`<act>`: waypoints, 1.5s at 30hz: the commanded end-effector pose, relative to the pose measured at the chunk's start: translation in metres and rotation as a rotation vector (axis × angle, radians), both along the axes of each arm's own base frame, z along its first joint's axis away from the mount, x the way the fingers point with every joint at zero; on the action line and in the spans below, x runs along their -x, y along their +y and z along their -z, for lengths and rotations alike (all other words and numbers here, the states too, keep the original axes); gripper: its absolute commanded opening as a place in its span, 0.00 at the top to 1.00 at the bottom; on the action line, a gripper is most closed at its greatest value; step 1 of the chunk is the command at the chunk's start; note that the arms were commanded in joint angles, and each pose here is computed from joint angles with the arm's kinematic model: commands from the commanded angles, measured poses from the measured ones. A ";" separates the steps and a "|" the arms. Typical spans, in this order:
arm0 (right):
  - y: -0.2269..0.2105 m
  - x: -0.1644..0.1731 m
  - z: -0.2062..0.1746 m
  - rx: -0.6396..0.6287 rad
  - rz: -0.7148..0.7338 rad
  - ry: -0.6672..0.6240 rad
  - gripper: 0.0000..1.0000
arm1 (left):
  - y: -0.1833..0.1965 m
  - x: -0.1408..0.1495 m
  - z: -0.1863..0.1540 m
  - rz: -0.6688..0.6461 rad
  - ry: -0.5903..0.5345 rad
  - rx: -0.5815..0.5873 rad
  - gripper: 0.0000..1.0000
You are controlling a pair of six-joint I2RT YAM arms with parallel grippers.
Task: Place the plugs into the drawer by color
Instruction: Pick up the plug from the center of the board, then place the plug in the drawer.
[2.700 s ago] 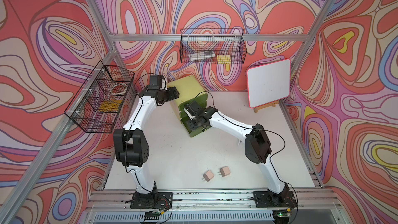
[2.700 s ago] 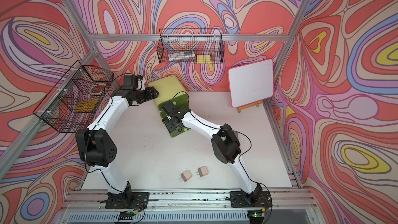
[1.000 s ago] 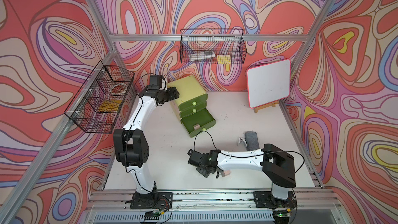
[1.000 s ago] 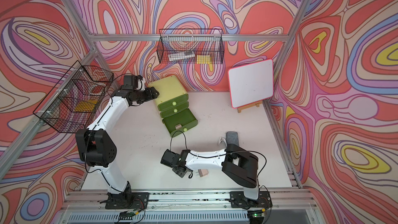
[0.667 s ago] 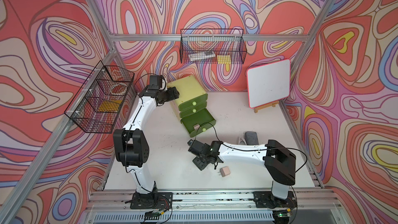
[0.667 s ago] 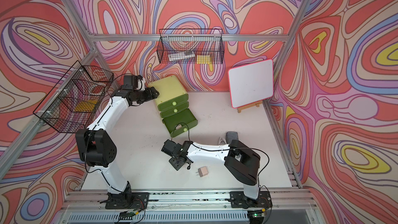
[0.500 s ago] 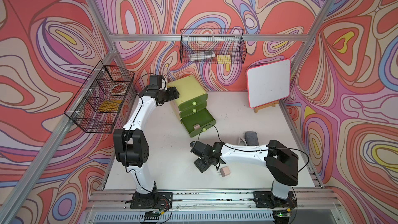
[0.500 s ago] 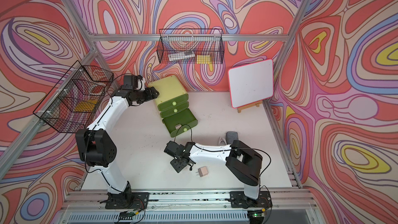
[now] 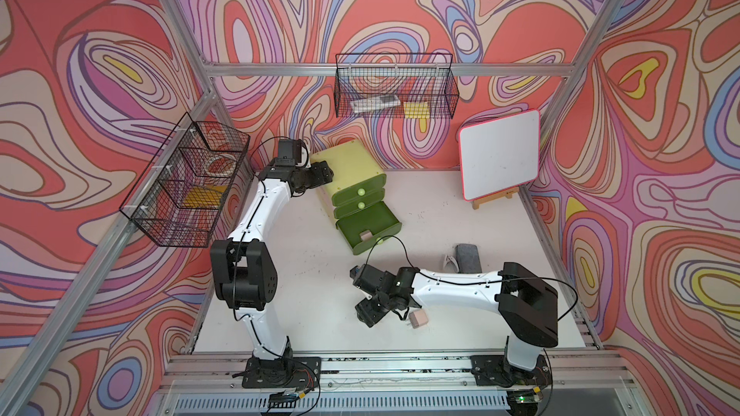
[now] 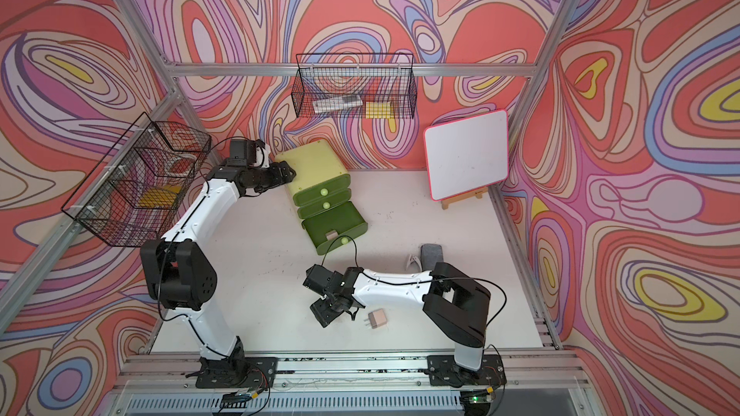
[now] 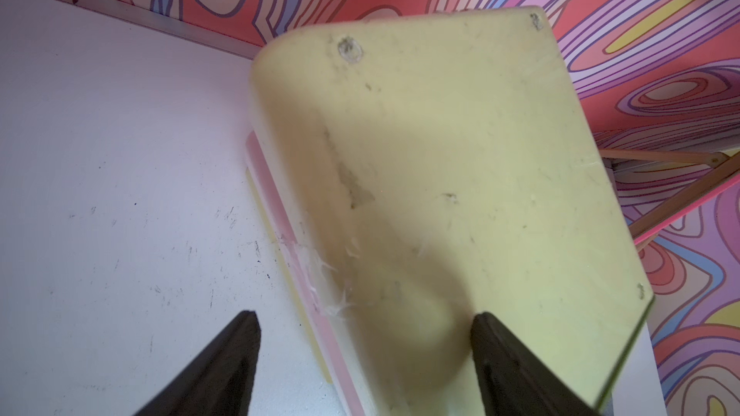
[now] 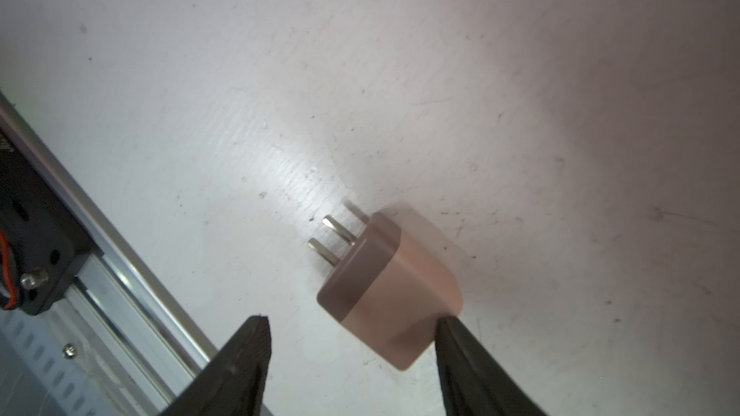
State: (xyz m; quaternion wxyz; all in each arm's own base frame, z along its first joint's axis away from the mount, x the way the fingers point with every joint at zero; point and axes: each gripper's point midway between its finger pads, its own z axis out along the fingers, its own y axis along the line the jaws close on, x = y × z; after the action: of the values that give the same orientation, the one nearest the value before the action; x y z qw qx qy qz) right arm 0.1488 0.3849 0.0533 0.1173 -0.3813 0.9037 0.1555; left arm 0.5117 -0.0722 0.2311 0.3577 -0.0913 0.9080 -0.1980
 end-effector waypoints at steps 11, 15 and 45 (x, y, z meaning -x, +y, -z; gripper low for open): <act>-0.011 -0.010 -0.006 0.198 -0.566 -0.303 0.32 | 0.003 0.024 0.029 -0.002 0.129 -0.039 0.18; -0.013 -0.019 0.005 0.195 -0.575 -0.219 0.33 | 0.002 0.024 0.030 -0.001 0.129 -0.034 0.18; -0.025 -0.150 -0.079 -0.014 -0.065 -0.343 0.72 | 0.005 0.022 0.032 -0.009 0.130 -0.052 0.18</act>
State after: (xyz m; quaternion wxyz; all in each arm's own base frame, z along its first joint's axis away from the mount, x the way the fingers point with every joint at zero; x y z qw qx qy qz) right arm 0.2440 0.3650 0.0775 0.1757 -0.5179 0.8328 0.0858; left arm 0.5110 -0.0733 0.2311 0.3571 -0.0914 0.9085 -0.1969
